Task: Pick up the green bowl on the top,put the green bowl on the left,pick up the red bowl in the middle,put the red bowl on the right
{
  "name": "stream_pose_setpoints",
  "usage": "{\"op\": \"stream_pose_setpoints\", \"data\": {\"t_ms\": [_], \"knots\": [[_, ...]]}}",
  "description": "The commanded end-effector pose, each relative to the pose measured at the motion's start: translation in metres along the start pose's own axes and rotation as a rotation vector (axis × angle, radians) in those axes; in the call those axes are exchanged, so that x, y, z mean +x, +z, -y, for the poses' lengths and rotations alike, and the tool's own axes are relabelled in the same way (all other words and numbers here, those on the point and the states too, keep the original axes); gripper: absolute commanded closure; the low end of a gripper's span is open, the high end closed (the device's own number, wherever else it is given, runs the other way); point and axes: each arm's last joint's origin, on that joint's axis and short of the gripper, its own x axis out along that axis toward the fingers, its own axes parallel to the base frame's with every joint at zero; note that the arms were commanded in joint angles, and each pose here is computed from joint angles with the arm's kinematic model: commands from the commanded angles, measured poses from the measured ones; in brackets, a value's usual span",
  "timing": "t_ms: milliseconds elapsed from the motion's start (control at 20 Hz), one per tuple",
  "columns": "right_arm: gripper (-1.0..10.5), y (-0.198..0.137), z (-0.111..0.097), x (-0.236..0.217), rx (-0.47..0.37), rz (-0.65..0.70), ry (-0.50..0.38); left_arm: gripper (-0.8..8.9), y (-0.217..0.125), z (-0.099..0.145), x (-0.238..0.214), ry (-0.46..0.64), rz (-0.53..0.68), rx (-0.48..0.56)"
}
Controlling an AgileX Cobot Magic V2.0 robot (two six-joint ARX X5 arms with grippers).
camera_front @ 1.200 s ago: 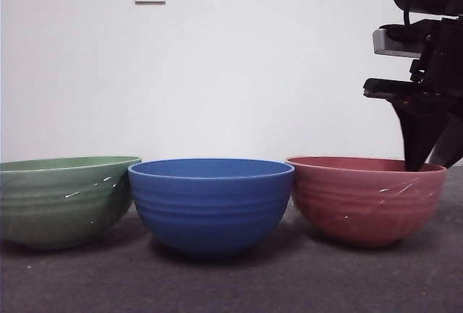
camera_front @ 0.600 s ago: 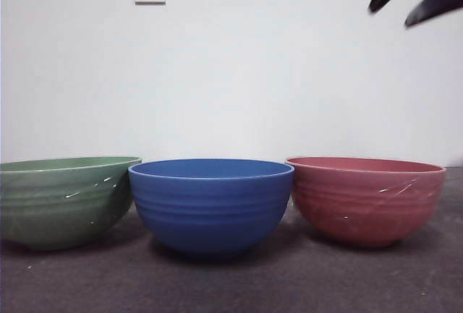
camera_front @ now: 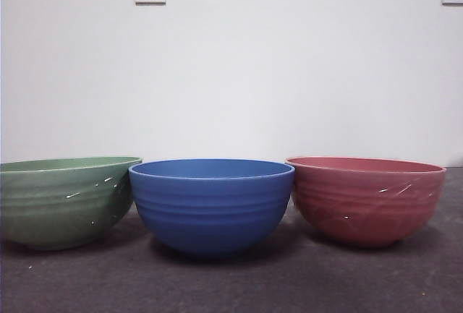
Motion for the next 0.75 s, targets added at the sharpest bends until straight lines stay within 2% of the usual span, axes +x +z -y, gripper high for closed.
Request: {"op": "stream_pose_setpoints", "data": {"t_ms": [50, 150, 250, 600, 750], "knots": [[9.5, -0.0007, 0.0005, 0.0005, 0.02, 0.013, -0.019, 8.17, -0.0175, -0.0014, 0.0072, 0.001, -0.05, -0.022], [9.5, -0.0015, 0.0015, 0.0005, 0.07, 0.009, -0.053, 8.17, -0.021, -0.0016, 0.0072, 0.004, -0.088, -0.097], [9.5, -0.002, 0.0016, 0.0007, 0.073, 0.003, -0.056, 8.17, -0.0242, -0.0019, 0.0069, 0.015, -0.12, -0.165], [9.5, -0.0037, 0.0037, 0.0023, 0.072, -0.011, -0.124, 8.17, -0.0264, -0.0022, 0.0067, 0.022, -0.143, -0.177], [9.5, -0.0043, 0.0038, 0.0022, 0.071, -0.017, -0.125, 8.17, -0.0264, -0.0022, 0.0067, 0.022, -0.143, -0.177]]}}
